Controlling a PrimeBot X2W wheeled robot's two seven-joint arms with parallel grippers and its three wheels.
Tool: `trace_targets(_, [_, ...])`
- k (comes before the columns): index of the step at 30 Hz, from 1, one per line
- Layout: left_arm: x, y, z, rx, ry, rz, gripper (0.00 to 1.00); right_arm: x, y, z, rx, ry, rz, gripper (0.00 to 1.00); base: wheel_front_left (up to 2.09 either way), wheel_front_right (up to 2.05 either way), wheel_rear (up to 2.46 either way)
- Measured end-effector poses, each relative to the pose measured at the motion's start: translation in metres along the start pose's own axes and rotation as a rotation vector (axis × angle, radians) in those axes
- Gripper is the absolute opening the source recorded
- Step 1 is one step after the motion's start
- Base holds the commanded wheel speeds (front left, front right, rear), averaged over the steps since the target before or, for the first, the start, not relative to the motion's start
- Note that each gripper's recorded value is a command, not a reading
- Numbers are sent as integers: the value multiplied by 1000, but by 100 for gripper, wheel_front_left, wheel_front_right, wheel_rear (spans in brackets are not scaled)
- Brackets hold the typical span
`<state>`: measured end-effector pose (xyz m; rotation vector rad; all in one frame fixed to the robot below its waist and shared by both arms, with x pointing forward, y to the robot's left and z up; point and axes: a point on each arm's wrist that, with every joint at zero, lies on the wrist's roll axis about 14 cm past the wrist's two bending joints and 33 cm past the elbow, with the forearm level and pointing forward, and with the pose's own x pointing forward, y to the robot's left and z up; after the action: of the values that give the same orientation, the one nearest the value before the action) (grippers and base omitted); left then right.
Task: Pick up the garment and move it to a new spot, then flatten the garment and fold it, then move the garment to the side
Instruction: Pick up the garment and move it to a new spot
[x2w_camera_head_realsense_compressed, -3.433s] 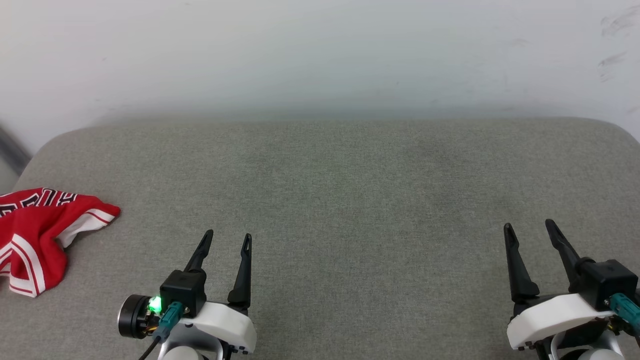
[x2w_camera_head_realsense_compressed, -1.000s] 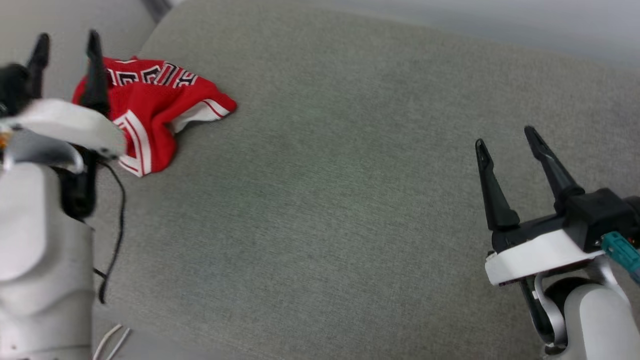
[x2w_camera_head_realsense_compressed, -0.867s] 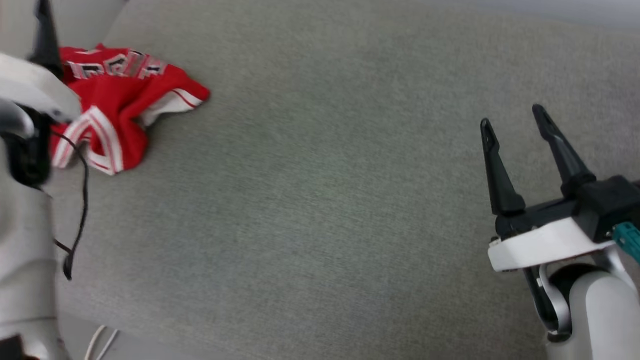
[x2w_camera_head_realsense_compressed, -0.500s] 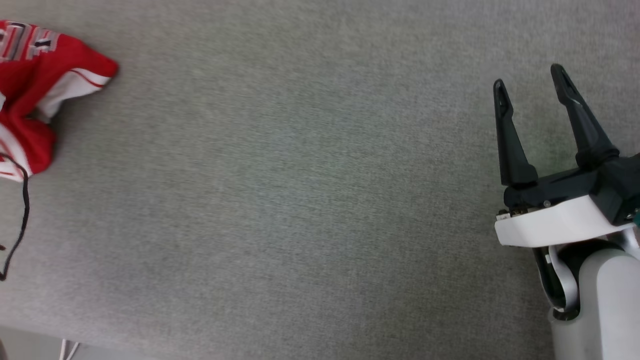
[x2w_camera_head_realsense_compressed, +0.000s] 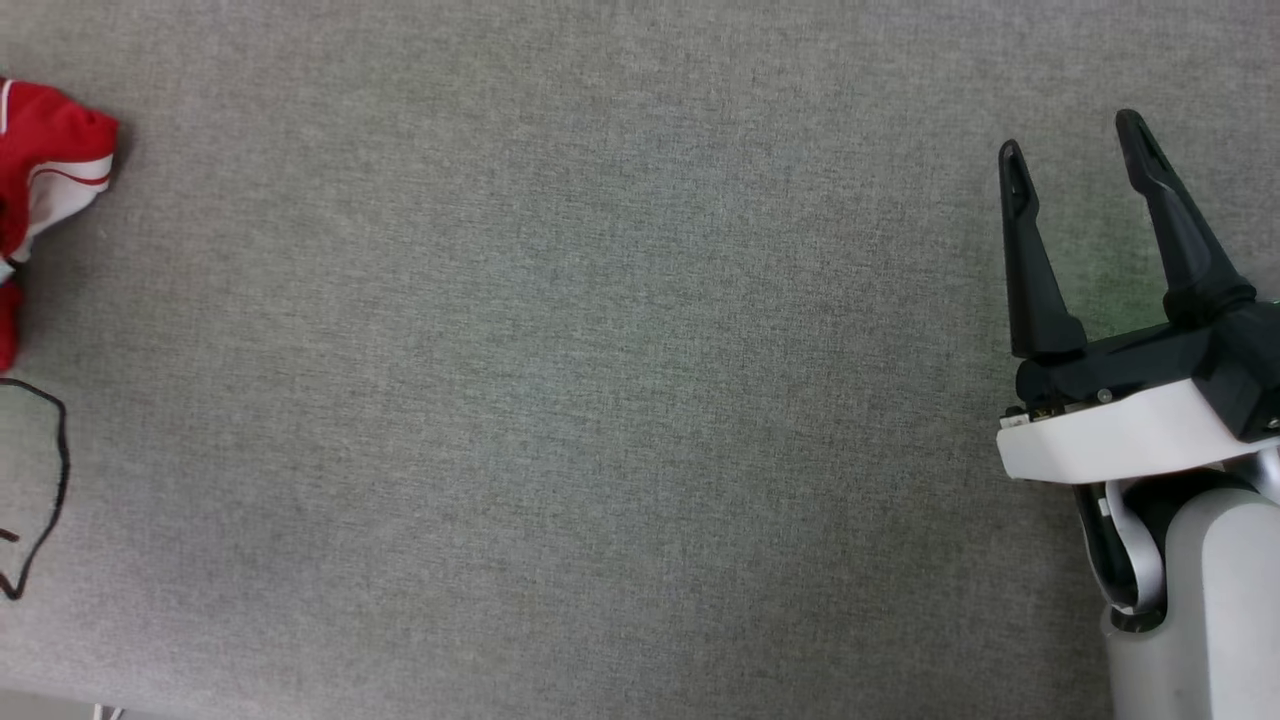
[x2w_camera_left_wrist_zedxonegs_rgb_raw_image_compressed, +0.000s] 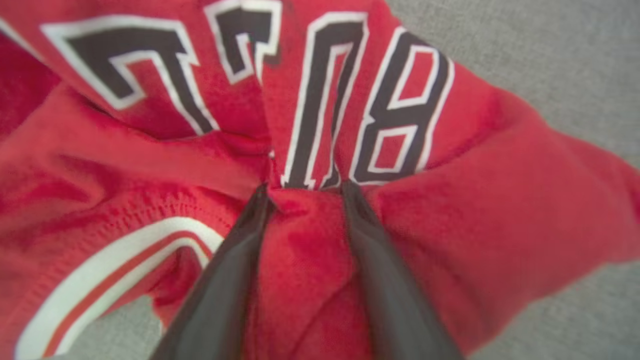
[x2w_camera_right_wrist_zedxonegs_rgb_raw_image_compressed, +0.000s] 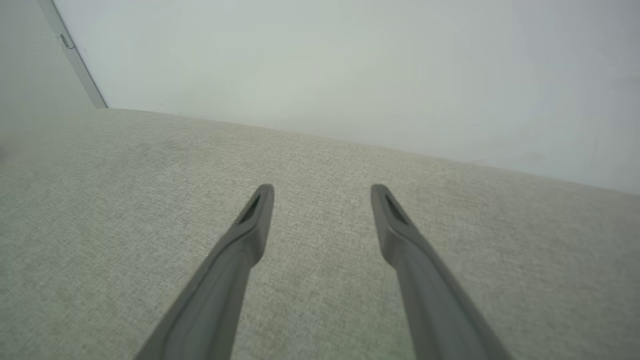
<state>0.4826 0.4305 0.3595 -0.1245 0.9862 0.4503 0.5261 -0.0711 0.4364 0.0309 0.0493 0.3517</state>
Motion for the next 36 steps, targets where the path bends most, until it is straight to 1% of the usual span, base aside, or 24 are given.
trace_targets(5, [-9,-1,7,30,-61,-5,0,-1,2,14,-5,-29,4,100,0,0,0])
trace_targets(8, [-21,4,28,63,-175,7,0,-3,4,25,-4,-53,7,100,0,0,0])
trace_targets(11, [-43,6,63,85,-356,14,0,-7,4,37,-1,-76,2,100,0,0,0])
trace_targets(13, [-61,7,86,71,-476,12,0,-11,4,44,4,-90,-1,100,0,0,0])
trace_targets(17, [-108,5,134,72,-746,-2,0,-21,5,61,9,-117,-5,100,0,0,0])
trace_targets(20, [-147,-5,165,90,-935,-35,0,-27,5,73,8,-141,-9,100,0,0,0])
trace_targets(22, [-170,-17,179,120,-1039,-61,0,-33,4,79,12,-150,-16,100,0,0,0])
trace_targets(24, [-190,-30,189,124,-1128,-96,0,-41,1,84,20,-158,-27,100,0,0,0])
trace_targets(26, [-207,-46,194,138,-1188,-138,0,-49,-2,90,23,-171,-42,100,0,0,0])
trace_targets(29, [-232,-76,198,131,-1264,-217,0,-65,-11,98,23,-182,-74,100,0,0,0])
trace_targets(32, [-248,-115,188,128,-1300,-316,0,-82,-20,104,23,-190,-110,100,0,0,0])
trace_targets(36, [-265,-175,160,126,-1303,-479,0,-107,-32,110,26,-195,-163,100,0,0,0])
